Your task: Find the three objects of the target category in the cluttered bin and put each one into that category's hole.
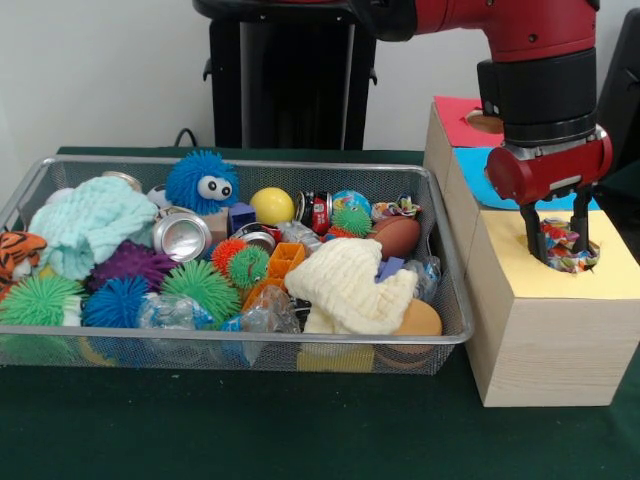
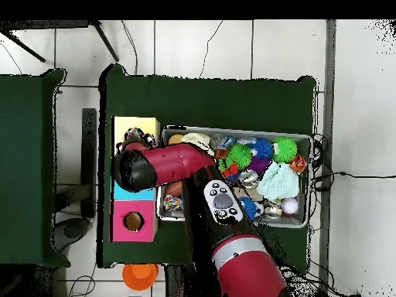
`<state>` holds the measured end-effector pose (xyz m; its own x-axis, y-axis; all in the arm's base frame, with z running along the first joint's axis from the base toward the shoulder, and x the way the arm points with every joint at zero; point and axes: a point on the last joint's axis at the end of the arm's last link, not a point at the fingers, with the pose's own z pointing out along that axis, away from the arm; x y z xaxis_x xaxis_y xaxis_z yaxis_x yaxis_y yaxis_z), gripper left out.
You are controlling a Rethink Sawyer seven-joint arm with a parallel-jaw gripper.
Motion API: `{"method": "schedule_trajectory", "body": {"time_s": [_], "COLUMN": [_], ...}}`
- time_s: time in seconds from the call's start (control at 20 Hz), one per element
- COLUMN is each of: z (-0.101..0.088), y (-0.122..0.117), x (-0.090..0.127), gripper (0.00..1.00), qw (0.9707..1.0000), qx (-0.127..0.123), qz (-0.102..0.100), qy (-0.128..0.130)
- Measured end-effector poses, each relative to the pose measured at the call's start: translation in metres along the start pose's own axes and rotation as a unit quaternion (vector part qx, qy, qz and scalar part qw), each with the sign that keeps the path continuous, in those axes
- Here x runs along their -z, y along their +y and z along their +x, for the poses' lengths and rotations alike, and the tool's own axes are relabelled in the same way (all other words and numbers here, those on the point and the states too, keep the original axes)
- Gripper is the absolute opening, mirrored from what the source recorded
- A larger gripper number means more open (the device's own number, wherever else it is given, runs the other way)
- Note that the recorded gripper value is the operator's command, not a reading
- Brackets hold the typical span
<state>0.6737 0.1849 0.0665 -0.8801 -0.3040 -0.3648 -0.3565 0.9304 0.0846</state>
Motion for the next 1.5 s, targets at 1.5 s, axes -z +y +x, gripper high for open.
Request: {"method": "schedule_trajectory", "body": {"time_s": [1.5], "z": [-0.009], "y": [0.014], "x": [0.02], "gripper": [1.0], "qw": [0.9992], "qx": [0.013], "qz": [0.02], "qy": [0.031]}}
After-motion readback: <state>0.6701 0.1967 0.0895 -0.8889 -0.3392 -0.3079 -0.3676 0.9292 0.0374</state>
